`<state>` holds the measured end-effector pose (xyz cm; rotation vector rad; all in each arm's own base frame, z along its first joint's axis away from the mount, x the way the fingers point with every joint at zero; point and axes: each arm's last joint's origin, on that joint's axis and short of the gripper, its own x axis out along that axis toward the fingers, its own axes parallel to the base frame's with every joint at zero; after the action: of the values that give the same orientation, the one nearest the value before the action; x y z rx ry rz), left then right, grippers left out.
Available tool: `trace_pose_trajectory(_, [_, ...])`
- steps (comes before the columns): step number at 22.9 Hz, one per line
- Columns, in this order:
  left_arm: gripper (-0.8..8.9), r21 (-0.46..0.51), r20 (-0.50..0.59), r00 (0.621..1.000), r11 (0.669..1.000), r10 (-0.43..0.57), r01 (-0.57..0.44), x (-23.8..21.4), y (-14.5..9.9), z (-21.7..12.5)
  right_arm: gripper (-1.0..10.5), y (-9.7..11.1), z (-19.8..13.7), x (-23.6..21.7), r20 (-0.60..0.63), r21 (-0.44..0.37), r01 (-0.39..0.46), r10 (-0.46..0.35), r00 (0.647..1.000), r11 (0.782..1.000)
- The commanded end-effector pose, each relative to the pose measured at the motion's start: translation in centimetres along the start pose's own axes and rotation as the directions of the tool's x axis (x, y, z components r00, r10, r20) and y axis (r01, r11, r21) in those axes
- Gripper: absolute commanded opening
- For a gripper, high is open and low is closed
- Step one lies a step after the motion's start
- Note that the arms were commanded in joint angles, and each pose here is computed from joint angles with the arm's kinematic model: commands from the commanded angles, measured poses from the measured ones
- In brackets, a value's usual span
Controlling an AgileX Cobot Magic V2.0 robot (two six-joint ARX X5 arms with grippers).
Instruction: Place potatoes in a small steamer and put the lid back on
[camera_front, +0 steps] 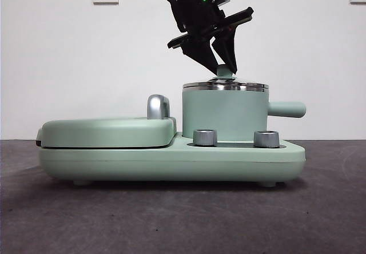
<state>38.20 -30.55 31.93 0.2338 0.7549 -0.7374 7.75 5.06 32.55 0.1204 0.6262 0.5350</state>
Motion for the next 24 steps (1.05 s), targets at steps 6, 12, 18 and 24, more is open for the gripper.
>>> trace_pose_trajectory(6, [2.02,-0.010,-0.023,1.000,1.000,-0.013,0.012,1.3,-0.6,-0.2,3.5,0.1,0.3,0.0,0.011,0.007,0.000,0.000,1.000,1.000])
trace_pose_trajectory(12, [5.39,-0.033,0.008,1.000,0.999,-0.002,0.002,-2.3,-0.2,0.7,3.5,0.1,0.3,0.0,0.016,0.007,0.016,-0.016,1.000,1.000])
trace_pose_trajectory(18, [5.30,-0.032,-0.035,0.999,0.999,-0.002,0.001,-11.4,-1.1,0.7,3.5,0.1,0.3,0.0,0.014,0.007,0.016,-0.016,1.000,1.000])
trace_pose_trajectory(24, [5.30,-0.031,-0.064,0.998,1.000,-0.008,0.006,-18.2,-1.8,-2.4,3.5,0.1,0.3,0.0,0.010,0.008,0.005,-0.005,1.000,1.000])
